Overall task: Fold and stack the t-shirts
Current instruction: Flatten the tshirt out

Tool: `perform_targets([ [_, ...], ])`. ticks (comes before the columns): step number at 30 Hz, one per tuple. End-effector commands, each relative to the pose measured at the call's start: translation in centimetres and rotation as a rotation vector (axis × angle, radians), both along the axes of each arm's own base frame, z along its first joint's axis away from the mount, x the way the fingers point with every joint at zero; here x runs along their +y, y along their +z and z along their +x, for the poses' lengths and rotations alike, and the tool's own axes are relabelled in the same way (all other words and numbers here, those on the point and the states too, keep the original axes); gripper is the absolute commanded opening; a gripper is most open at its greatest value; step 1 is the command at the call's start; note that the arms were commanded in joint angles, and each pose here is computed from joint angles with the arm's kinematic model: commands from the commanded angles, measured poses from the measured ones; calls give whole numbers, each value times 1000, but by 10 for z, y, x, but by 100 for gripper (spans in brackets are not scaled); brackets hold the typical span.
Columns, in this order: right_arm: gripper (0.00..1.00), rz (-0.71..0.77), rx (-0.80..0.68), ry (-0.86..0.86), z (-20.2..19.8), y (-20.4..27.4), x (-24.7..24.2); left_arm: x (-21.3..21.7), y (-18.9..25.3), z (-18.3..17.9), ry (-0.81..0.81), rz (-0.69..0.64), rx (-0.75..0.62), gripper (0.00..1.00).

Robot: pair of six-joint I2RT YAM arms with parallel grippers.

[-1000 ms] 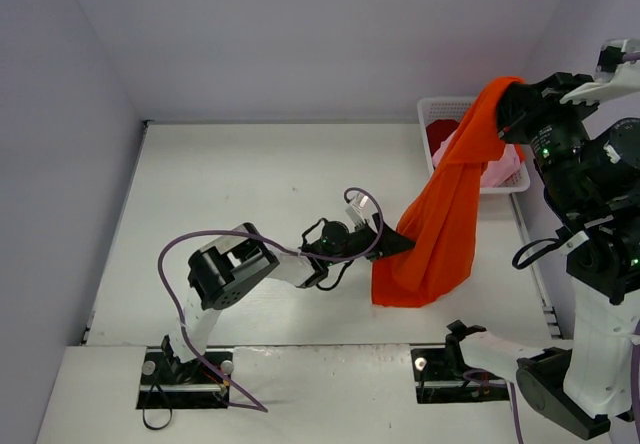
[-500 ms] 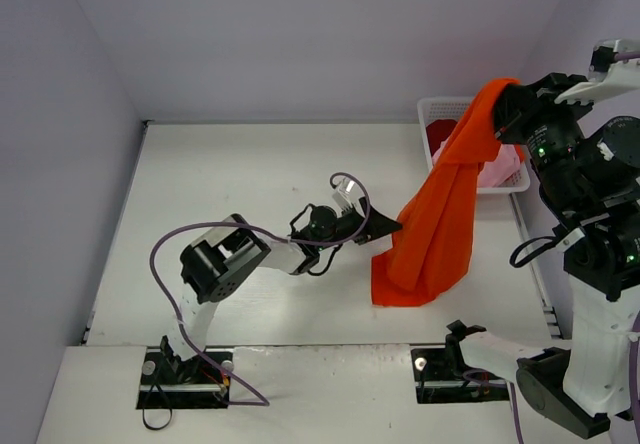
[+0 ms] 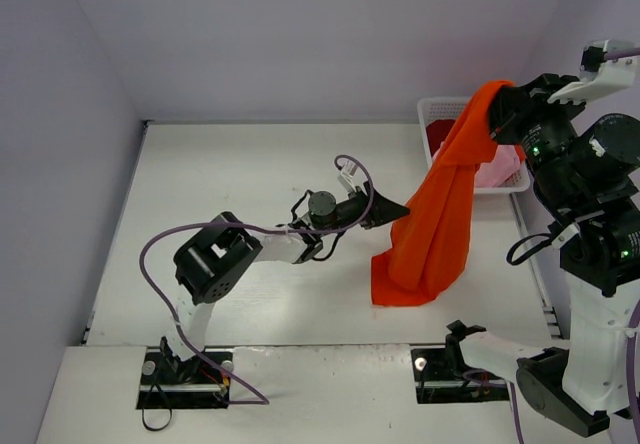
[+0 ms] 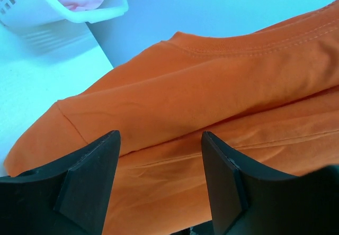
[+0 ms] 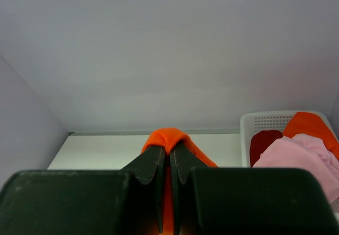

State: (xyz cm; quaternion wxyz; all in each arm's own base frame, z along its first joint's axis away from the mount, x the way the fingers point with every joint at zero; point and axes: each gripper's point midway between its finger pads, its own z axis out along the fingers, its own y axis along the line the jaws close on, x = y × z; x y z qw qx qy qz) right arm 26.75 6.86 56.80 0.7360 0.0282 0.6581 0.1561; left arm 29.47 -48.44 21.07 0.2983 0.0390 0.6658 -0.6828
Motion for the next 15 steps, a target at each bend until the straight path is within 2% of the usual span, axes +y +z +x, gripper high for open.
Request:
perform_targets([
  [1, 0, 29, -103, 8, -1, 28, 1, -6, 40, -9, -42, -105, -94, 57],
  [15, 0, 29, -88, 19, 1, 22, 4, -15, 7, -6, -49, -31, -184, 56],
])
